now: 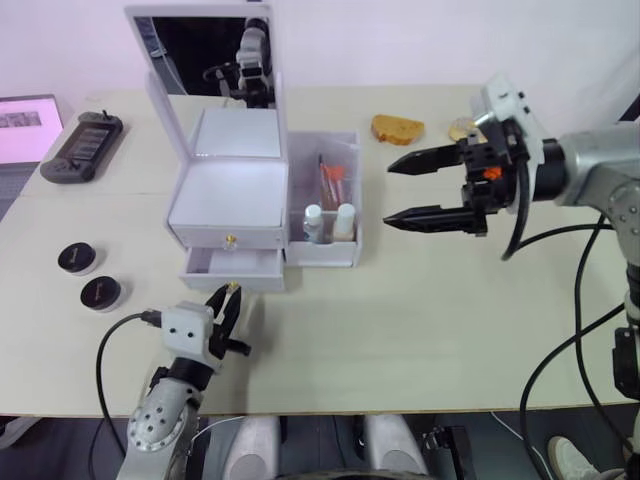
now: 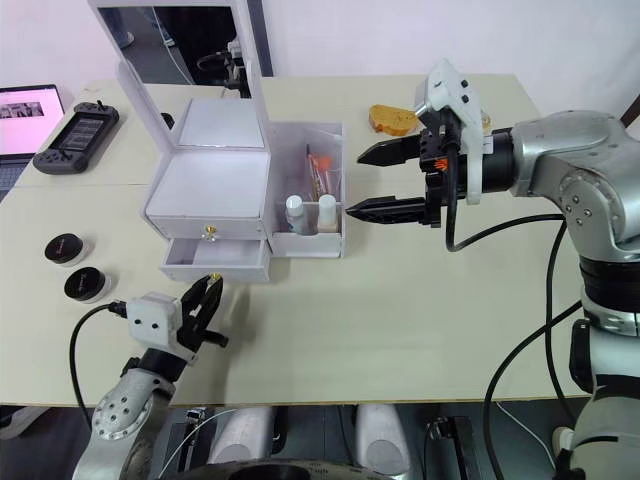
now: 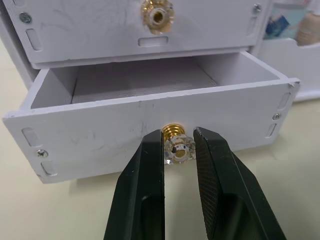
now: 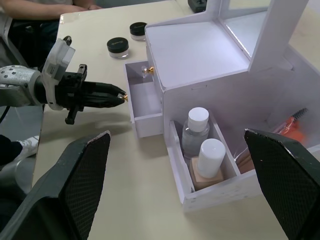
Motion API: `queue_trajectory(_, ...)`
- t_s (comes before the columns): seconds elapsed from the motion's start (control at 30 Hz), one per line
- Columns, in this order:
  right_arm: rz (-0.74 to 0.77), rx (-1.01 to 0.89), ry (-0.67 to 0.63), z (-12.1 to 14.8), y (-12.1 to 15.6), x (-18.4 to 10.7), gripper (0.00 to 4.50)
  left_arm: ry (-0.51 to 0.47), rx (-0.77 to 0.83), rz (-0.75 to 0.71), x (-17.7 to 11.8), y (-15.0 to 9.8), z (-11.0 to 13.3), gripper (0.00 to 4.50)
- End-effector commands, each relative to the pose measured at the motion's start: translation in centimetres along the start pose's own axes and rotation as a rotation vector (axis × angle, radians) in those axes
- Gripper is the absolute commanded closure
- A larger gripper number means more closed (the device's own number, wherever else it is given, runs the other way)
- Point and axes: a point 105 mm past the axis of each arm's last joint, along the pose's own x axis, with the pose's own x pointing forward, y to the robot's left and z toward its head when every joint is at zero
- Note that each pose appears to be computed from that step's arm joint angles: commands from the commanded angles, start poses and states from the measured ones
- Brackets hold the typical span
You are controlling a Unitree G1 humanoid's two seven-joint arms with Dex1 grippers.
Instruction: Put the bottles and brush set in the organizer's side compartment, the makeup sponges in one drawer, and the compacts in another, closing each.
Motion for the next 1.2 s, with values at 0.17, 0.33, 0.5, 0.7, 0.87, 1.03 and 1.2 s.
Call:
queue_trajectory(0.17,0.010,-0.049,-0.015,0.9,0.1,-0.2,0.00,-0.025,-0.027,-0.053,-2.0,-0.7,1.3,4.17)
queue_trajectory(0.33,0.015,-0.049,-0.016,0.8,0.1,-0.1,0.00,-0.022,-0.039,-0.057,-2.4,-0.9,1.4,4.17)
queue_trajectory(0.5,0.015,-0.048,-0.015,0.6,0.1,-0.2,0.00,-0.016,-0.049,-0.062,-2.7,-1.3,1.9,4.17)
queue_trajectory(0.7,0.013,-0.046,-0.016,0.6,0.1,-0.2,0.00,-0.018,-0.063,-0.061,-2.2,-1.4,2.3,3.67)
queue_trajectory(0.87,0.001,-0.042,-0.013,0.3,-0.1,-0.5,0.00,-0.027,-0.104,-0.083,-2.7,-1.3,3.1,1.09)
queue_trajectory(1.03,-0.021,-0.028,-0.018,-0.6,-0.5,-1.0,0.00,0.004,-0.106,-0.118,-4.5,0.0,3.5,0.03)
queue_trajectory(1.2,-0.068,0.000,-0.040,-2.5,-1.0,-2.3,0.00,0.059,-0.095,-0.073,-7.0,4.6,3.4,0.03)
